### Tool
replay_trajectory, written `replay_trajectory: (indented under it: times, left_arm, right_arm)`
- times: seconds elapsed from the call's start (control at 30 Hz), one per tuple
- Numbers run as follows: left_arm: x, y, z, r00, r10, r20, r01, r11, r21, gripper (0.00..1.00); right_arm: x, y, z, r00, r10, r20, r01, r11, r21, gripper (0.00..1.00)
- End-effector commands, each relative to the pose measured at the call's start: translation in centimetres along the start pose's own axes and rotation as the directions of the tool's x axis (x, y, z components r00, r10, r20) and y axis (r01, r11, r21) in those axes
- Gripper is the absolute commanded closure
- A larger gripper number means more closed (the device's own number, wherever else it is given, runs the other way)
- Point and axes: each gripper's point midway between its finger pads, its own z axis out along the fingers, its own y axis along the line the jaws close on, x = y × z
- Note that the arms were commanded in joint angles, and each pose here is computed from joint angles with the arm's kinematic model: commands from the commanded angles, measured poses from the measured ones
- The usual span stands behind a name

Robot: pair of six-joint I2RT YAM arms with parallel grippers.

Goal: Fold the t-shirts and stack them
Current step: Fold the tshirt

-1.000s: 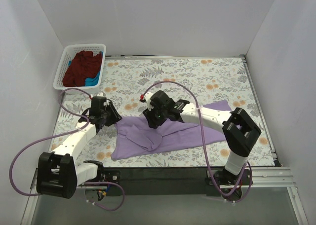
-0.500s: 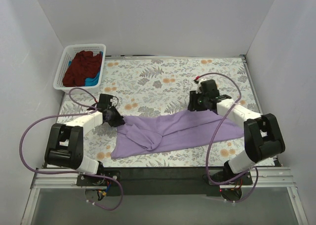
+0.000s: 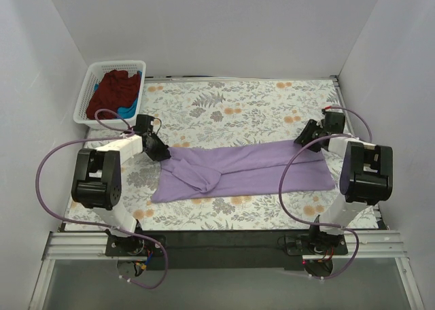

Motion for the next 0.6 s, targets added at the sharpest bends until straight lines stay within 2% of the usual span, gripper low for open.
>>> replay_trajectory:
  times: [0.0,0.13,0.23,0.33,0.47,0.5,0.53,0.57]
  left_arm:
    - [-2.5,2.7,1.7,0.999,-0.007,0.049,0.013,0.992,-0.125,0.89]
    - [-4.4,1.5,2.3,0.998,0.032,0.060,-0.025,0.994,-0.108,0.85]
    - [-5.3,0.5,1.8,0.995,0.055,0.080,-0.048,0.995,-0.087,0.78]
    - [-6.4,-0.9,0.0,0.989,0.078,0.130,-0.073,0.997,-0.038,0.62]
    - [-7.5,-2.4,-3.6,0.969,0.112,0.219,-0.118,0.993,0.018,0.50]
    - [-7.7,-2.9,-6.3,0.953,0.117,0.280,-0.135,0.990,0.045,0.48]
    - [-8.1,-3.4,-7.6,0.943,0.113,0.315,-0.140,0.988,0.064,0.47]
    - [-8.1,-3.3,-8.4,0.936,0.111,0.334,-0.142,0.987,0.069,0.46]
  right_arm:
    - [-0.4,-3.1,1.6,0.994,0.108,-0.001,-0.107,0.993,0.050,0.49]
    - [-2.3,-4.5,2.0,0.990,0.139,0.027,-0.140,0.988,0.062,0.49]
    - [-4.4,-3.5,1.6,0.993,0.100,0.059,-0.101,0.995,0.019,0.49]
    - [-6.0,-0.8,0.0,0.994,0.056,0.089,-0.049,0.996,-0.073,0.48]
    - [-6.8,4.8,-2.5,0.985,-0.099,0.142,0.121,0.981,-0.152,0.47]
    - [-5.1,8.8,-3.6,0.974,-0.190,0.121,0.212,0.957,-0.198,0.47]
    - [-5.0,8.9,-3.7,0.974,-0.191,0.120,0.212,0.957,-0.198,0.48]
    - [-3.5,12.5,-4.3,0.955,-0.267,0.126,0.291,0.925,-0.245,0.48]
